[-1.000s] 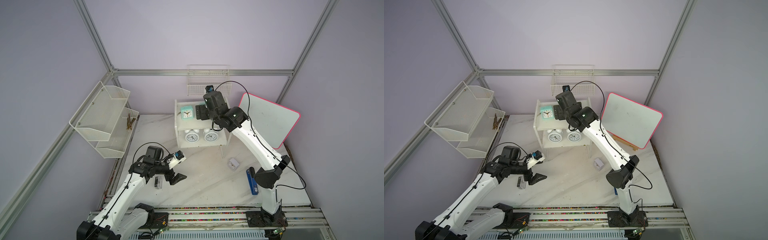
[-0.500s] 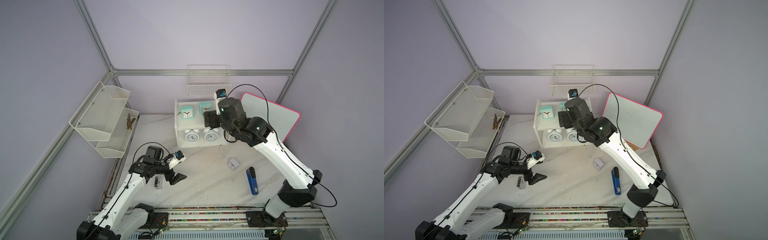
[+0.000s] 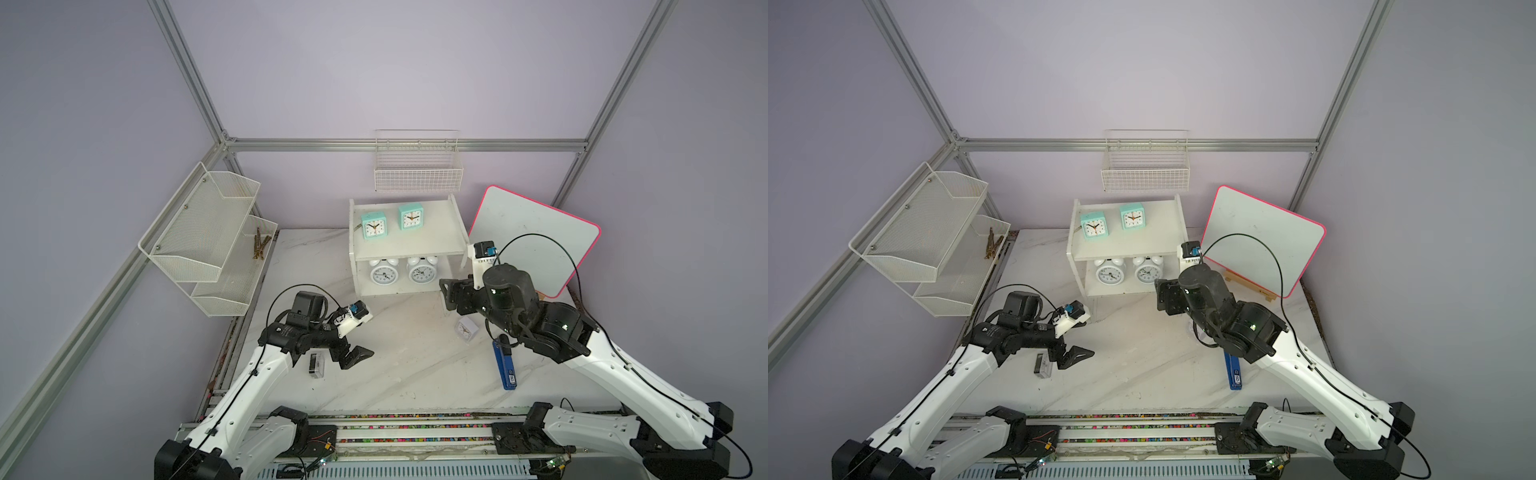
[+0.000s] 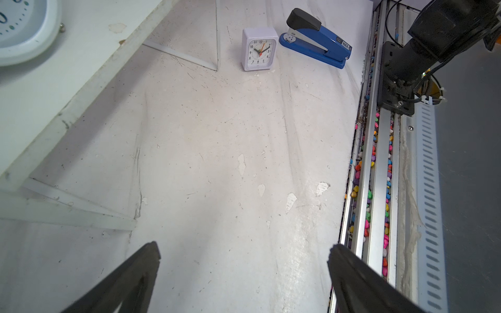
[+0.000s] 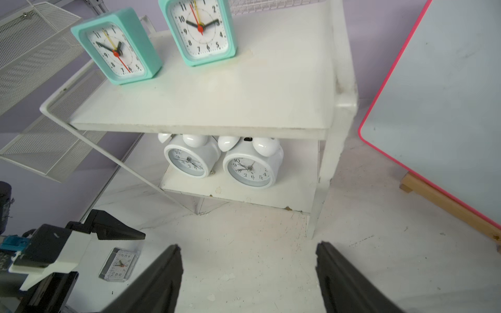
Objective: Place the alarm clocks on the shelf by style
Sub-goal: Pick up the alarm from the center of the board.
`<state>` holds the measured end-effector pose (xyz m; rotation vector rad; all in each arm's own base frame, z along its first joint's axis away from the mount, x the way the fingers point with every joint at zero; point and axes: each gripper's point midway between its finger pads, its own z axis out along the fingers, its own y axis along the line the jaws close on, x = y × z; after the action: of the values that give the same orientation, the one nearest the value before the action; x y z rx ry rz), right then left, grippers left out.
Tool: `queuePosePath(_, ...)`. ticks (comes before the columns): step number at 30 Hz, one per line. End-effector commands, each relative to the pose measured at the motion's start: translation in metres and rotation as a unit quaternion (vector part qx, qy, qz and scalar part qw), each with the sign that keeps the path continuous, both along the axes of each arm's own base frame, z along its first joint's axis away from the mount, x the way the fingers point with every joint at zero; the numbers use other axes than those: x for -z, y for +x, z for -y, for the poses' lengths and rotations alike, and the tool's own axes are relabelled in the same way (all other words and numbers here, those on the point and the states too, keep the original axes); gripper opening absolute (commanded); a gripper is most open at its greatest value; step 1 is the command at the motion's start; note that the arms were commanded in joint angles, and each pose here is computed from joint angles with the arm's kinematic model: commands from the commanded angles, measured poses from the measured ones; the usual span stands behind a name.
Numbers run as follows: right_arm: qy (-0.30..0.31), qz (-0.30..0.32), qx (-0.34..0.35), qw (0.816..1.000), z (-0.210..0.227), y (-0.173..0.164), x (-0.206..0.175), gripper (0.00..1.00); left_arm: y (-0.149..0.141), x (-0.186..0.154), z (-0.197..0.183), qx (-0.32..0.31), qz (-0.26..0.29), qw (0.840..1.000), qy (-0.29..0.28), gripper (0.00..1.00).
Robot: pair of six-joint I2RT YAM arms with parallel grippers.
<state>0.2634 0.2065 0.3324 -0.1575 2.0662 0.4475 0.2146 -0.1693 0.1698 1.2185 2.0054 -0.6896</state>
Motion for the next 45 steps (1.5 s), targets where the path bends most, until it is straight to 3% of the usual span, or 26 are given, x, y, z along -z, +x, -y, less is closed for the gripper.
queuePosePath(1, 0.048, -0.019, -0.008, 0.999, -0.009, -0.008, 0.018, 0.81, 0.001, -0.005, 0.005, 0.010, 0.009, 1.000, -0.013, 1.00)
queuePosePath(11, 0.069, -0.081, 0.047, 0.993, 0.001, -0.015, 0.126, 0.80, 0.002, -0.003, 0.004, 0.007, 0.008, 1.000, -0.010, 1.00)
queuePosePath(19, 0.089, -0.117, 0.203, 0.968, 0.039, -0.011, 0.192, 0.78, 0.003, 0.000, 0.004, 0.007, 0.004, 1.000, -0.008, 1.00)
queuePosePath(24, 0.114, -0.125, 0.275, 0.947, 0.045, -0.010, 0.213, 0.82, 0.003, 0.000, 0.004, 0.008, 0.003, 1.000, -0.008, 1.00)
queuePosePath(32, 0.075, -0.102, 0.404, 0.906, 0.062, -0.004, 0.229, 0.95, 0.002, 0.002, 0.004, 0.008, 0.002, 1.000, -0.006, 1.00)
queuePosePath(38, 0.006, -0.088, 0.456, 0.886, 0.062, 0.005, 0.246, 1.00, 0.003, 0.004, 0.003, 0.008, 0.001, 1.000, -0.003, 1.00)
queuePosePath(45, -0.043, -0.070, 0.472, 0.878, 0.056, 0.020, 0.256, 1.00, 0.003, 0.006, 0.002, 0.006, 0.001, 1.000, 0.002, 1.00)
